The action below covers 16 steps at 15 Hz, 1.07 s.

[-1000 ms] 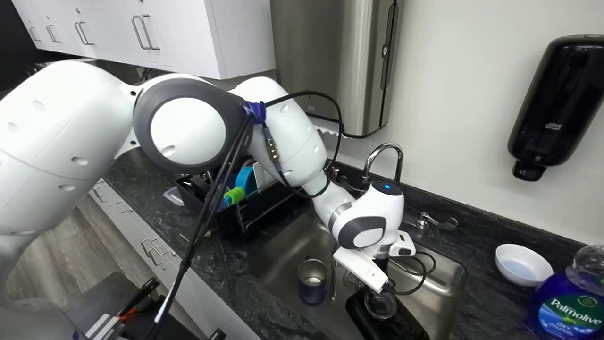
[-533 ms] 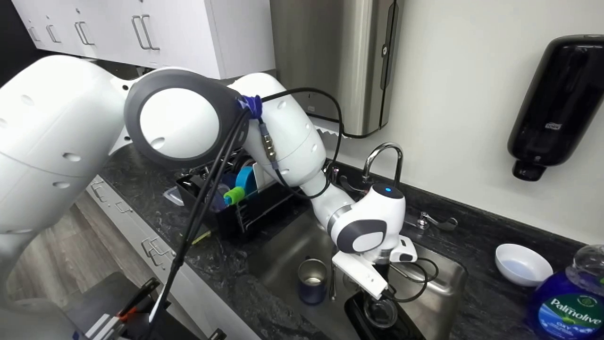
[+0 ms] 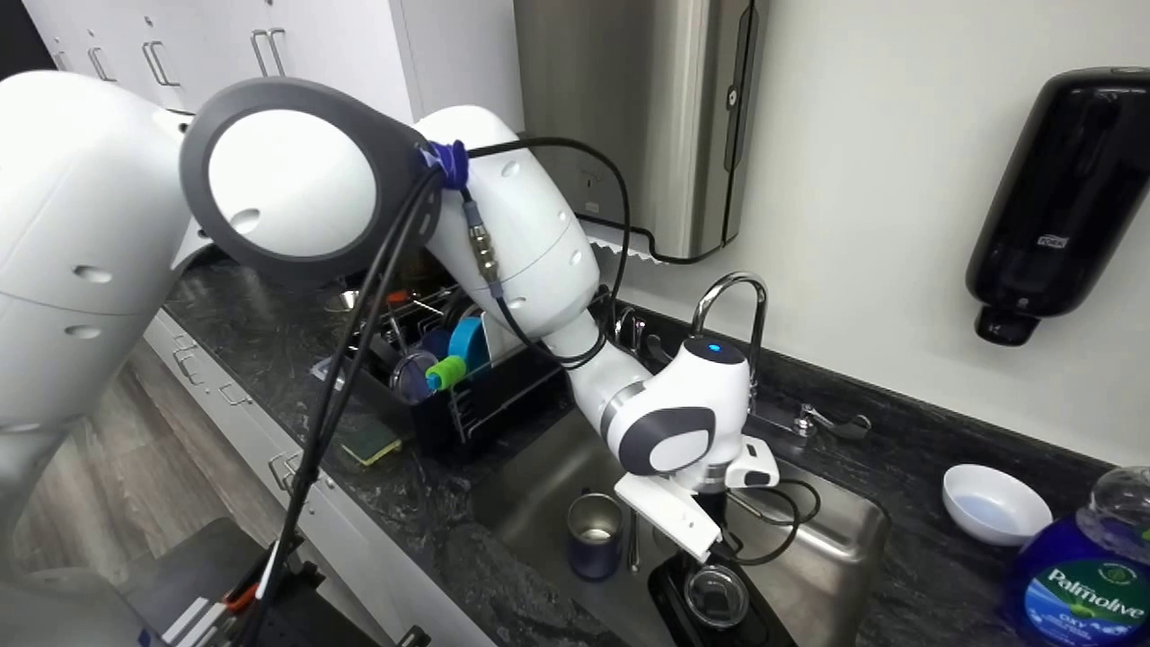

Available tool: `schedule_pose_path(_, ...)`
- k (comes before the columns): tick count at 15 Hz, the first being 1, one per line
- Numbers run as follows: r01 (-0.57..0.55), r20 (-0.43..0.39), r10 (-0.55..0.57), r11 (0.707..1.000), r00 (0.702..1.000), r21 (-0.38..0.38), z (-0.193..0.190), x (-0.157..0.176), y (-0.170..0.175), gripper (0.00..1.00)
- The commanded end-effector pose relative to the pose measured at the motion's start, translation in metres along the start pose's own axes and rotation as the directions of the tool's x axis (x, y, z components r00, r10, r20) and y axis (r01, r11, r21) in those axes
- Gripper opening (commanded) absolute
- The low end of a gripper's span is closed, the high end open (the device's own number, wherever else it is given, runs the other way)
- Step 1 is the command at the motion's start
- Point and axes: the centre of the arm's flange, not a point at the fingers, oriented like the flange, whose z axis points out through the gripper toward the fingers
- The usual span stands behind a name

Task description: Cover the mug in the sink with a lid

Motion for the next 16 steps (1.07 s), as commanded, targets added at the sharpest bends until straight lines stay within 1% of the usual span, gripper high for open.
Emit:
schedule_pose_path(1, 0.008, -0.035, -0.009, 0.999, 0.999, -0.045, -0.024, -0.018, -0.014, 0.03)
schedule_pose_path(5, 0.024, -0.051, -0.028, 0.997, 0.998, -0.074, -0.034, -0.02, -0.023, 0.03)
schedule_pose_path(9, 0.038, -0.004, -0.038, 0.995, 0.999, -0.098, -0.018, -0.017, -0.03, 0.03)
schedule_pose_path(10, 0.046, 0.003, -0.046, 0.993, 0.999, -0.105, -0.013, -0.019, -0.033, 0.38)
schedule_pose_path(11, 0.053, 0.009, -0.053, 0.992, 0.999, -0.112, -0.008, -0.019, -0.037, 0.39)
schedule_pose_path(12, 0.063, 0.013, -0.062, 0.991, 0.998, -0.121, -0.003, -0.019, -0.042, 0.44)
schedule_pose_path(13, 0.073, 0.021, -0.071, 0.989, 0.997, -0.129, 0.003, -0.019, -0.046, 0.51)
schedule_pose_path(16, 0.09, 0.01, -0.089, 0.983, 0.996, -0.162, 0.017, -0.018, -0.055, 0.71)
